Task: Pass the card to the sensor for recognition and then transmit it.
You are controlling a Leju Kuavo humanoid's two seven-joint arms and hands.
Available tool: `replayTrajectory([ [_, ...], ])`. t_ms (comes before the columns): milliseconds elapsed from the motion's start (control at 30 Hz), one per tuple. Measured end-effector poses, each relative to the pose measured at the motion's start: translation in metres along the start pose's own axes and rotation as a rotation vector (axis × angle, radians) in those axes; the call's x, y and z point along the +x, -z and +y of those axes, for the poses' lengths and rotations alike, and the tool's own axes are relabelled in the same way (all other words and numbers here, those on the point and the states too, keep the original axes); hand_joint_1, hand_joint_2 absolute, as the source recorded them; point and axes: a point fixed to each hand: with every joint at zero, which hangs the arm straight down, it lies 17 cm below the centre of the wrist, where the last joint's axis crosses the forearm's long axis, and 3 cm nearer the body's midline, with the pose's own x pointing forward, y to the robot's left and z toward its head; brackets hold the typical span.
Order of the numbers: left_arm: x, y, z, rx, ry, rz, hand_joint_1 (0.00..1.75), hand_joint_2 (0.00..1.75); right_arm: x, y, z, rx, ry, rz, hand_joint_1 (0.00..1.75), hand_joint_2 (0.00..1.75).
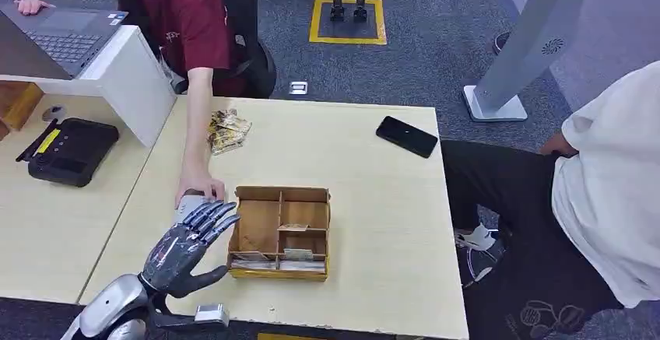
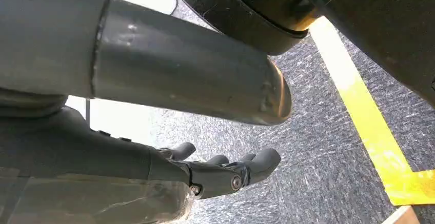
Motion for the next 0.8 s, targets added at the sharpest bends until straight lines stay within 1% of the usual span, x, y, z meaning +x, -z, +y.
replayTrajectory([
  [467,0.006,0.000,-0.006,-0.028,-0.058,-0.016,0.00,1.75,0.000,0.000,0.000,0.000,-0.003,0.000,0.00,0.00],
  [633,0.013,0.000,-0.010,-0.055,-0.097,-0.038,0.00,1.75,0.000,0.000,0.000,0.000,-0.004,-0.002,0.00,0.00],
  [800,0.015,-0.002,-0.017,-0.101,-0.058,-0.056,0.00,1.75,0.000,0.000,0.000,0.003,-0.005,-0.003,0.00,0.00],
])
